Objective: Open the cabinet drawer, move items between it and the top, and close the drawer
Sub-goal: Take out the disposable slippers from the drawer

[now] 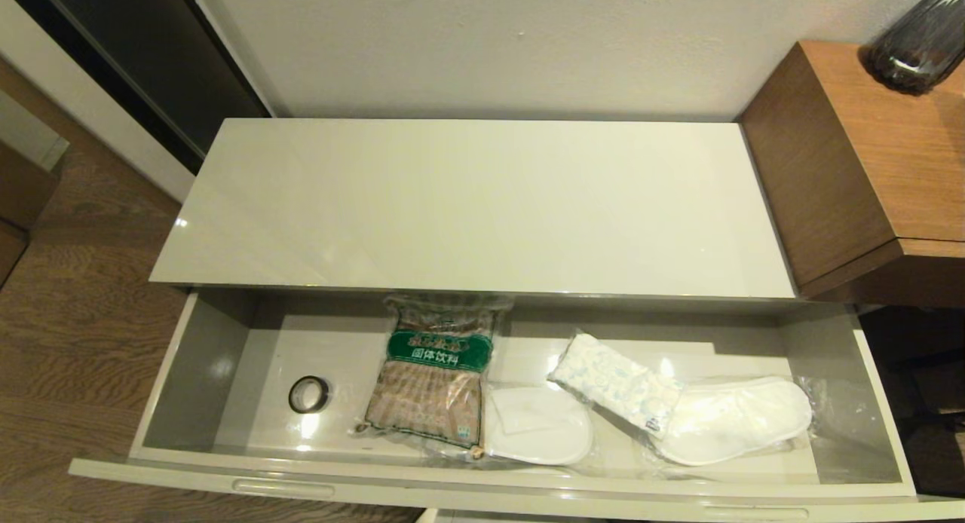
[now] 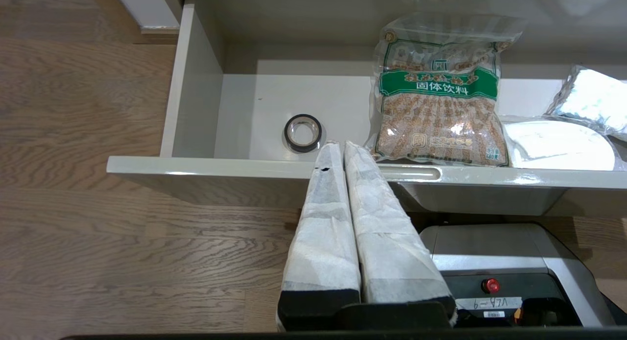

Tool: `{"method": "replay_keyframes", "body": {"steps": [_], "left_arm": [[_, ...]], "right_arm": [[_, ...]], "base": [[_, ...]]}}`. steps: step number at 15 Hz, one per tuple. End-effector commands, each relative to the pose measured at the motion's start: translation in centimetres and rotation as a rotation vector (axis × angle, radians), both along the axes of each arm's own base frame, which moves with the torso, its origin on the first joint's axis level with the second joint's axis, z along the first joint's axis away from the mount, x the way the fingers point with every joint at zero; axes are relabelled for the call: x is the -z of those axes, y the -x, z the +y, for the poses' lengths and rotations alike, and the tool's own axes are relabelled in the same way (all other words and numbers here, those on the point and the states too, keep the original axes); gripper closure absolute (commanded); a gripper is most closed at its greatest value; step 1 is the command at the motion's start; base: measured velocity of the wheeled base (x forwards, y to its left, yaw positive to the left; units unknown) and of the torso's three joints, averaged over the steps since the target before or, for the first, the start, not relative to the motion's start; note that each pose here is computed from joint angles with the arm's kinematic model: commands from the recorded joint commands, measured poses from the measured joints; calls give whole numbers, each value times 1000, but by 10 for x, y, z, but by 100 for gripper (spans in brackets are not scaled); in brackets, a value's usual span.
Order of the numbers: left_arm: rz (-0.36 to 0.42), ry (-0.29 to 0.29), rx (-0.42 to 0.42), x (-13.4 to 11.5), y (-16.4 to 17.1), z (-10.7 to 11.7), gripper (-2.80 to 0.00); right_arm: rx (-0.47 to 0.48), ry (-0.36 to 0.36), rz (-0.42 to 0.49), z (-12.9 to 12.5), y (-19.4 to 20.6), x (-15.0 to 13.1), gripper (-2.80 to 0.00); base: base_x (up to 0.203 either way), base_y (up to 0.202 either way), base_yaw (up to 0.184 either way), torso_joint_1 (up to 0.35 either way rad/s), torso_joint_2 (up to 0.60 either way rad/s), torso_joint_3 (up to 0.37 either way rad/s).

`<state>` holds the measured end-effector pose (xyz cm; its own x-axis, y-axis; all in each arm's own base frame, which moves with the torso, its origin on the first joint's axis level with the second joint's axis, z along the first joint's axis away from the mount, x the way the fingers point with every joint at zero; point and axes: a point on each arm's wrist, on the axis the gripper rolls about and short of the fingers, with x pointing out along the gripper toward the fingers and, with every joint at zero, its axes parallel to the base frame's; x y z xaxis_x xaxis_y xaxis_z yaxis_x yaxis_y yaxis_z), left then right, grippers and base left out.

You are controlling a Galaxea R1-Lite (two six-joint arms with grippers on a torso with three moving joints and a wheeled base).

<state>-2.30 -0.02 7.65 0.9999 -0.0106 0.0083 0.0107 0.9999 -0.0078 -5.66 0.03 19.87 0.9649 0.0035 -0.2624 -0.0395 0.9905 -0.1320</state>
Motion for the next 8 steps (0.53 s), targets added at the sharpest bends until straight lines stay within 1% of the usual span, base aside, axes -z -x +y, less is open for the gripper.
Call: {"method": "replay_keyframes", "body": {"steps": [1,4,6,7,8], "left_arm": [[1,1,0,0,0,0,0],[1,0,0,0,0,0,0],[1,1,0,0,0,0,0],[-1,1,0,0,0,0,0],[1,1,0,0,0,0,0]], "right_arm": [[-8,23,245,0,-45,-17,0],[-6,55,486,-1,-76,-14,0],[-32,111,652,-1,-100,-9,0],[-56,145,723,-1,-112,-6,0],[-82,178,774,-1,-120,-2,0]], "base": [[0,0,0,0,0,0],[0,0,0,0,0,0],[0,0,0,0,0,0],[0,0,0,0,0,0],[0,0,0,0,0,0]]}}
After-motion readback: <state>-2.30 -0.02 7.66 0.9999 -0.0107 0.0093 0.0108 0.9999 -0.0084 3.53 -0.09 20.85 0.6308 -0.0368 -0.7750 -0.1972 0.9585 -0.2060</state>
